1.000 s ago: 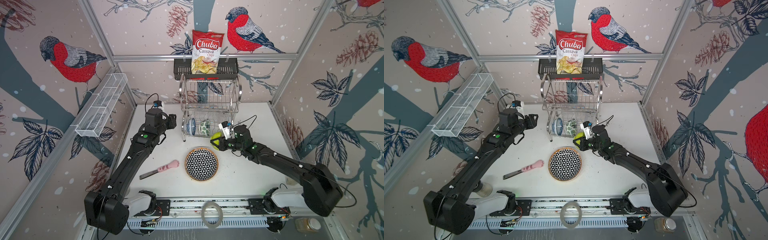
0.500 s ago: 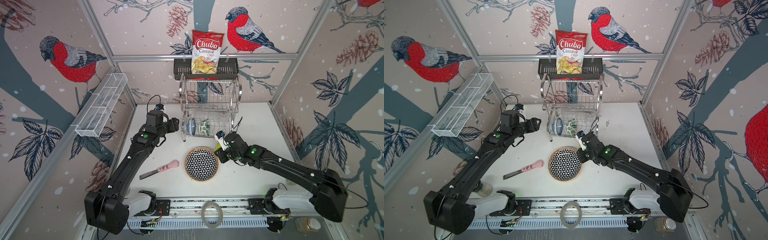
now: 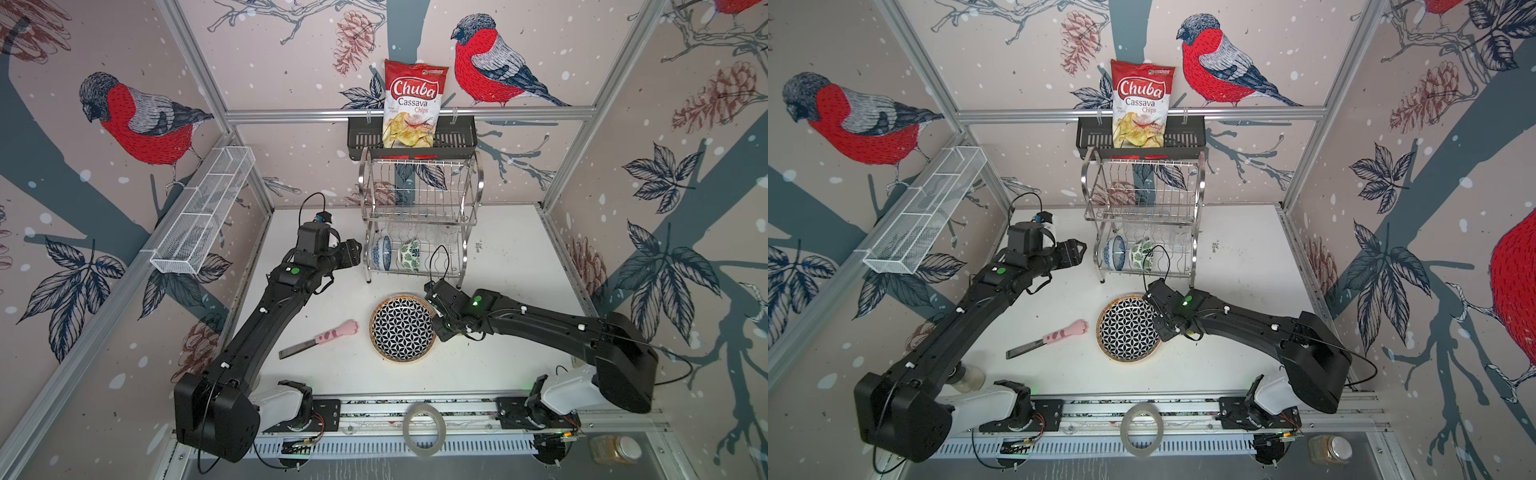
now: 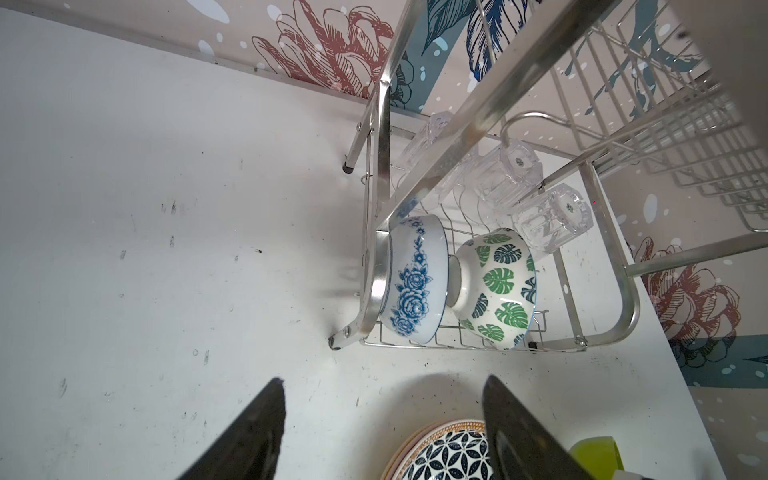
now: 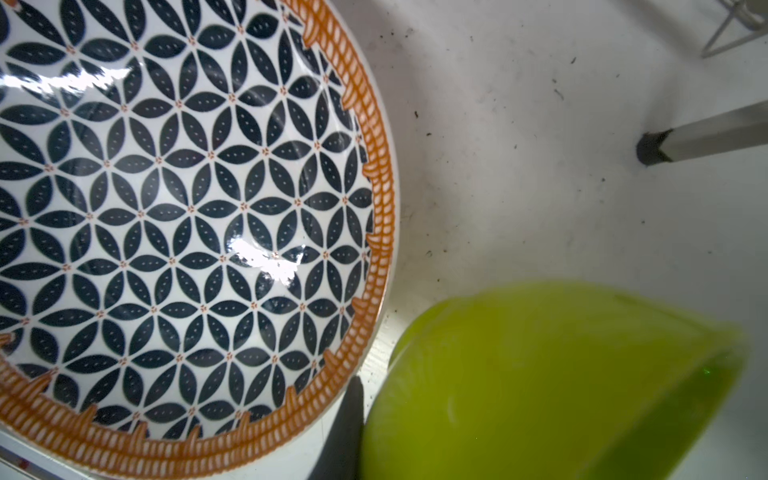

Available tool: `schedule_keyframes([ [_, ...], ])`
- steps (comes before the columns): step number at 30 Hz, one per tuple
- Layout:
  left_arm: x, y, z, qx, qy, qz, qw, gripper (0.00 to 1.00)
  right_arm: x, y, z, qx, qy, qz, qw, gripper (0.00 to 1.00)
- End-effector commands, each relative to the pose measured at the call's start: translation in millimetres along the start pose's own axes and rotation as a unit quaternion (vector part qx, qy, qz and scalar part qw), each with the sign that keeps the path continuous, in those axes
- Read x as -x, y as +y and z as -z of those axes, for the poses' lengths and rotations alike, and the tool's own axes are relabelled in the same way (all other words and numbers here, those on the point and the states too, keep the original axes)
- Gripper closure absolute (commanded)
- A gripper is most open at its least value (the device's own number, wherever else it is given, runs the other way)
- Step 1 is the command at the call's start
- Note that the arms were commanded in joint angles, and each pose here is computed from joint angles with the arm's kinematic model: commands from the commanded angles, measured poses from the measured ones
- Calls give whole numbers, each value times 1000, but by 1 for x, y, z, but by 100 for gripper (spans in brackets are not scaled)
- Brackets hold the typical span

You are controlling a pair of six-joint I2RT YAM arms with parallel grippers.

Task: Unload the mixed dishes from the dish rack
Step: 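Carry the lime-green bowl over the patterned plate while the left gripper reaches toward the rack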

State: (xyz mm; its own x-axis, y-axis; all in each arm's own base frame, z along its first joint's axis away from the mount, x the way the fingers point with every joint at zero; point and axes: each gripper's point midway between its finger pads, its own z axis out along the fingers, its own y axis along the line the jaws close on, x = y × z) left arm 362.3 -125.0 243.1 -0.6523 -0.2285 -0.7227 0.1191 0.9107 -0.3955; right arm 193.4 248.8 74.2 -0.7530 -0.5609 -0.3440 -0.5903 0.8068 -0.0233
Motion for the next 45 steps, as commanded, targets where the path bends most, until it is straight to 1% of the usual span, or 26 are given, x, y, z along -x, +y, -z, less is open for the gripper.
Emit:
schedule_keyframes([
  [1,-1,0,-2,-2,3,-5,1000,26,-5,-9,-4,-28,18,-11,999,99],
  [6,-4,0,-6,-2,9,-4,1000,26,-9,-14,-12,-39,31,-22,999,99],
  [10,-3,-2,-7,-8,11,-4,1000,26,5,-13,3,-36,3,-19,999,100],
  [12,-3,-5,-8,-14,17,-5,1000,25,16,-7,16,-27,-16,-4,1000,100],
  [15,-5,-11,-10,-23,37,-11,999,23,29,12,42,-25,-49,52,997,100],
  [16,-7,-15,-10,-26,44,-16,999,22,30,22,50,-25,-58,80,995,100],
  [19,-11,-30,-8,-37,64,-39,996,17,31,60,69,-23,-79,163,983,100],
  [21,-17,-46,-8,-53,84,-58,993,13,29,80,75,-16,-79,199,977,100],
  [24,-39,-72,-9,-92,134,-84,983,11,26,102,77,-25,-71,245,967,100],
  [26,-61,-85,-10,-118,176,-95,973,11,23,113,77,-40,-66,276,958,100],
  [29,-96,-85,-12,-112,230,-108,961,14,23,123,77,-58,-60,312,946,100],
  [32,-130,-78,-10,-109,277,-112,948,16,24,129,78,-68,-60,332,939,100],
  [35,-149,-83,-3,-124,298,-111,940,16,26,133,76,-74,-59,342,935,100],
  [37,-152,-85,1,-127,297,-112,940,16,27,135,74,-75,-58,348,933,100],
  [41,-146,-84,6,-120,281,-113,945,16,29,137,70,-75,-57,355,930,100],
  [45,-144,-86,13,-128,279,-112,945,15,29,138,66,-77,-52,357,930,100],
])
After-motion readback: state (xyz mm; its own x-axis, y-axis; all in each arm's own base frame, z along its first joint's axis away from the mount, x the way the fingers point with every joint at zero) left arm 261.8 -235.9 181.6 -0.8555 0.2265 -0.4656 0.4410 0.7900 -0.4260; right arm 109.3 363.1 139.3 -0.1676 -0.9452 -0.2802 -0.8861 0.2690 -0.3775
